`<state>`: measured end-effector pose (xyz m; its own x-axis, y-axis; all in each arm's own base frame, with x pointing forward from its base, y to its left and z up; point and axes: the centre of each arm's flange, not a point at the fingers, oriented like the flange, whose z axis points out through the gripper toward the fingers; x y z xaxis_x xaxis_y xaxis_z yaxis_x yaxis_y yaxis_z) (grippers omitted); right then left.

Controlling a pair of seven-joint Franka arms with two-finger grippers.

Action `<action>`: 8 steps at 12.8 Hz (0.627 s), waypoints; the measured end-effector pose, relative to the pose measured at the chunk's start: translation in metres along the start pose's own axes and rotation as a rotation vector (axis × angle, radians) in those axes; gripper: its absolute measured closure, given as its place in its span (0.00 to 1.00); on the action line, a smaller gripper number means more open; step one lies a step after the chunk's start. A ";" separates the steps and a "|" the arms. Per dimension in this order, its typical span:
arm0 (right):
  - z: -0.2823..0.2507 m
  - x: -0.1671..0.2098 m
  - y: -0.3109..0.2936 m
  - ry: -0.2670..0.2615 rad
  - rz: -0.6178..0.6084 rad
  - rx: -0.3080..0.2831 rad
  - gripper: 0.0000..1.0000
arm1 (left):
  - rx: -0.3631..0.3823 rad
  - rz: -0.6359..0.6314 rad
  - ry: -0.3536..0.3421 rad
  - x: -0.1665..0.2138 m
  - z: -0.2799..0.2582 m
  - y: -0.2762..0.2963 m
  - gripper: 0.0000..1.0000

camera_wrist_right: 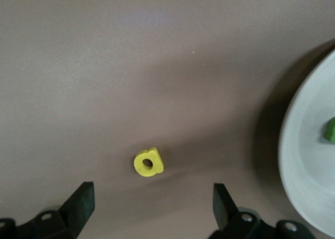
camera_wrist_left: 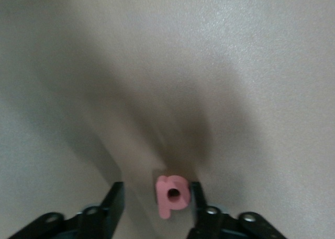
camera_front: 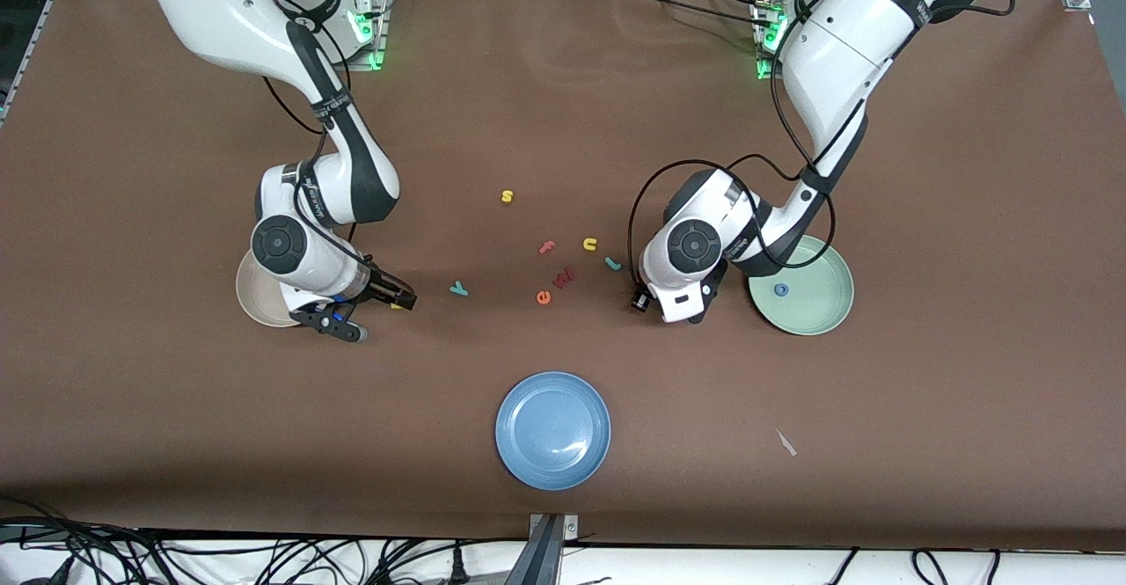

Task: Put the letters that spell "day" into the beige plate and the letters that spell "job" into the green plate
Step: 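Move the left gripper to the pink p while the right gripper reaches the yellow a, then grasp the pink p with the left gripper while the right gripper grasps the yellow a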

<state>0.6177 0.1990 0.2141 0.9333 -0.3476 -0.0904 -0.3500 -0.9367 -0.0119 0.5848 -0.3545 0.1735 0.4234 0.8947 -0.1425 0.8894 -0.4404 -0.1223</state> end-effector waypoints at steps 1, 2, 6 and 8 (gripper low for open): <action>0.002 0.000 -0.001 0.005 -0.001 0.003 0.00 | 0.000 -0.004 0.000 0.000 0.000 0.000 0.50; 0.006 0.000 -0.002 0.012 -0.003 0.006 0.00 | -0.001 -0.005 0.000 0.000 0.000 0.000 0.58; 0.021 -0.002 -0.008 0.020 -0.011 0.011 0.04 | -0.004 -0.008 0.000 0.001 -0.001 0.001 0.74; 0.030 -0.002 -0.008 0.020 -0.011 0.009 0.05 | -0.006 -0.009 0.000 0.001 -0.002 0.002 0.74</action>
<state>0.6160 0.2081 0.1845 0.9385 -0.3381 -0.0698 -0.3403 -0.9401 -0.0216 0.5871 -0.3542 0.1754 0.4158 0.8984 -0.1417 0.8940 -0.4323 -0.1179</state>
